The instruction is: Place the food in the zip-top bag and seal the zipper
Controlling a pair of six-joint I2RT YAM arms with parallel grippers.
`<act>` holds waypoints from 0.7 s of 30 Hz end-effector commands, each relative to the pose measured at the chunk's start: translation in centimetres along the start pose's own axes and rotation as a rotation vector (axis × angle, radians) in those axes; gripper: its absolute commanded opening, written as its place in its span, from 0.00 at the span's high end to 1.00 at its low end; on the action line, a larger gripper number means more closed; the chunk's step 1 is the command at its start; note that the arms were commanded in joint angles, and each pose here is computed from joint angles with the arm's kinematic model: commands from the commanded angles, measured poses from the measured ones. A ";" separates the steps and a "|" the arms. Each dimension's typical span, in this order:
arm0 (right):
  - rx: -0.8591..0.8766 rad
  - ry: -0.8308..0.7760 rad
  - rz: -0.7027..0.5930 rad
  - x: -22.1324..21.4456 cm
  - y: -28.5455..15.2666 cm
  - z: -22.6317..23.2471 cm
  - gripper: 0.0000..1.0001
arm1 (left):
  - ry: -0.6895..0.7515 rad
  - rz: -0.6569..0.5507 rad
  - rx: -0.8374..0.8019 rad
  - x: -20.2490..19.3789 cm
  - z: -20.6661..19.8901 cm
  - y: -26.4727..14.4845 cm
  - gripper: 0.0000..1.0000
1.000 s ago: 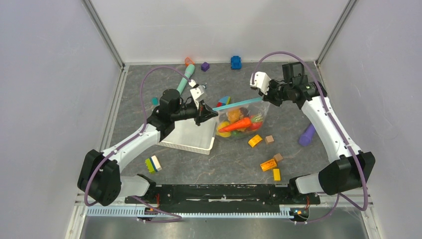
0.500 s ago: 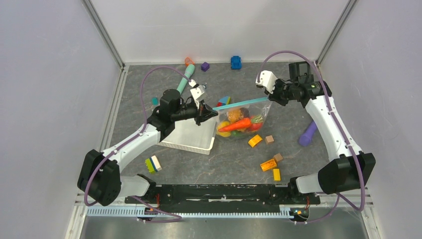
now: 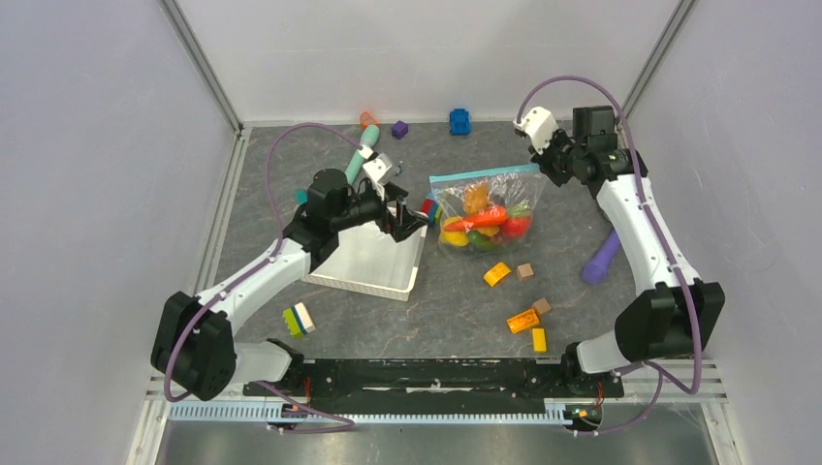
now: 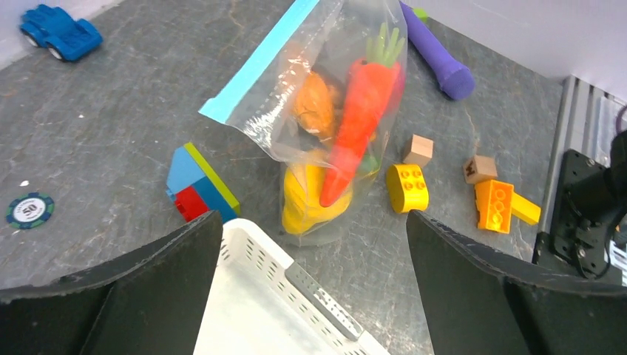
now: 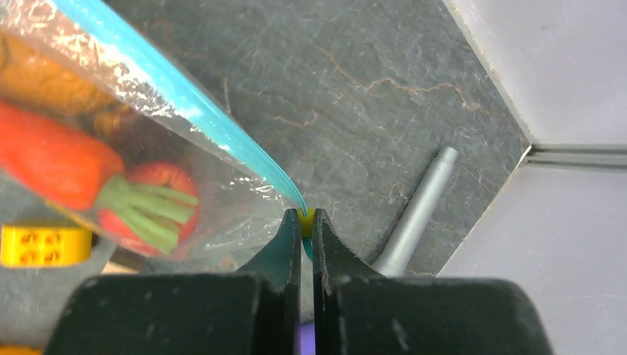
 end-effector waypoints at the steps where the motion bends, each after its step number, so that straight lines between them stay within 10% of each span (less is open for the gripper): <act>1: -0.213 0.221 -0.088 3.0 1.3 -4.2 1.00 | -0.005 -0.085 0.145 3.7 2.1 -0.6 0.00; 10: -0.489 0.629 -0.010 -0.4 4.5 -12.9 1.00 | -0.073 -0.052 0.435 3.3 4.7 -3.5 0.00; 21: -0.651 0.658 -0.069 -5.6 6.2 -20.0 1.00 | -0.164 0.037 0.720 1.9 7.1 -6.9 0.00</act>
Point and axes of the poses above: each gripper's point midway between its finger pads, its own y axis out along the fingers, its own z axis along the line the jaws close on, x = y × z, the point moved 3 cm from there along -y, back along the fingers, and after that the axes turned 14 degrees about y, right-handed, at the moved point
